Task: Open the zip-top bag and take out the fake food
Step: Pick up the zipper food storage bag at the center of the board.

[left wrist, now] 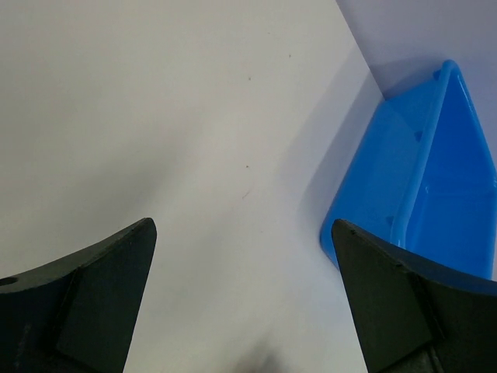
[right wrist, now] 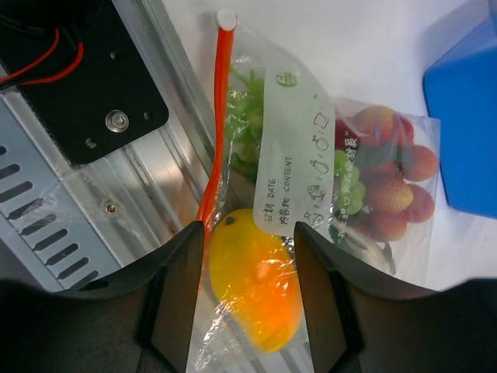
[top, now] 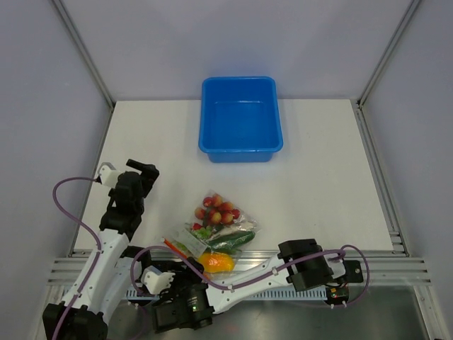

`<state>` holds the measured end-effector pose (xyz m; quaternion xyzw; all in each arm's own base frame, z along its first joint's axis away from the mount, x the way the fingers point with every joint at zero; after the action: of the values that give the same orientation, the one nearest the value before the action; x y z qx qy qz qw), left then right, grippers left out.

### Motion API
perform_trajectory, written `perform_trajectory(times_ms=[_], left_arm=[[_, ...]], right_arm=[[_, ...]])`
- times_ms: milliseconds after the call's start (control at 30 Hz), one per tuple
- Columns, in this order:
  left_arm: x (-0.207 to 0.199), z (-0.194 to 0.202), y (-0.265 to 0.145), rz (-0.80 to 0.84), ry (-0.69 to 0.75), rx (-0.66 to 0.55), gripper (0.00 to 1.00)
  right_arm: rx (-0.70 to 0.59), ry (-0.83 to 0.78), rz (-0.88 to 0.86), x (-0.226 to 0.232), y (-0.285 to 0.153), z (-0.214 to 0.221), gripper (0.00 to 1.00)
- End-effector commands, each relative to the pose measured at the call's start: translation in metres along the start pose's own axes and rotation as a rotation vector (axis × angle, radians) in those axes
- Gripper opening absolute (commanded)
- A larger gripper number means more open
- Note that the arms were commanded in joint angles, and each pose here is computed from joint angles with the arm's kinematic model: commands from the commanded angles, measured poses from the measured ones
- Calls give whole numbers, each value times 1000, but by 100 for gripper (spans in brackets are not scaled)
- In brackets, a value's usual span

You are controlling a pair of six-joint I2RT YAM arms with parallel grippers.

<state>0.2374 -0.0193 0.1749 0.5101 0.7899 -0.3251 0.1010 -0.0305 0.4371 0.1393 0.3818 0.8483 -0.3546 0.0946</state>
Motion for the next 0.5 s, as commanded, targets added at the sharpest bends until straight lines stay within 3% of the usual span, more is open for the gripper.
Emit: perform_trajectory(times_ms=[0,467], left_arm=[[-4,-19,-3,-30,-18,-52,99],[2,-19,1,-67,-10,-53,99]], right_arm=[[10,83,71,-4,-1,-1,57],[80,21,187,22,24,39,73]])
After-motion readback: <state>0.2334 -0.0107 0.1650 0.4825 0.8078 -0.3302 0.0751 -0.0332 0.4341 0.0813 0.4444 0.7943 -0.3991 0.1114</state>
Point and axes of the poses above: each gripper's point midway between its finger pads, its own y axis out along the fingers, its own x axis along the line the jaws close on, z = x × y, the point moved 5 cm from there along -y, back along the fingers, and after that the axes turned 13 degrees about y, right-handed, at the moved point
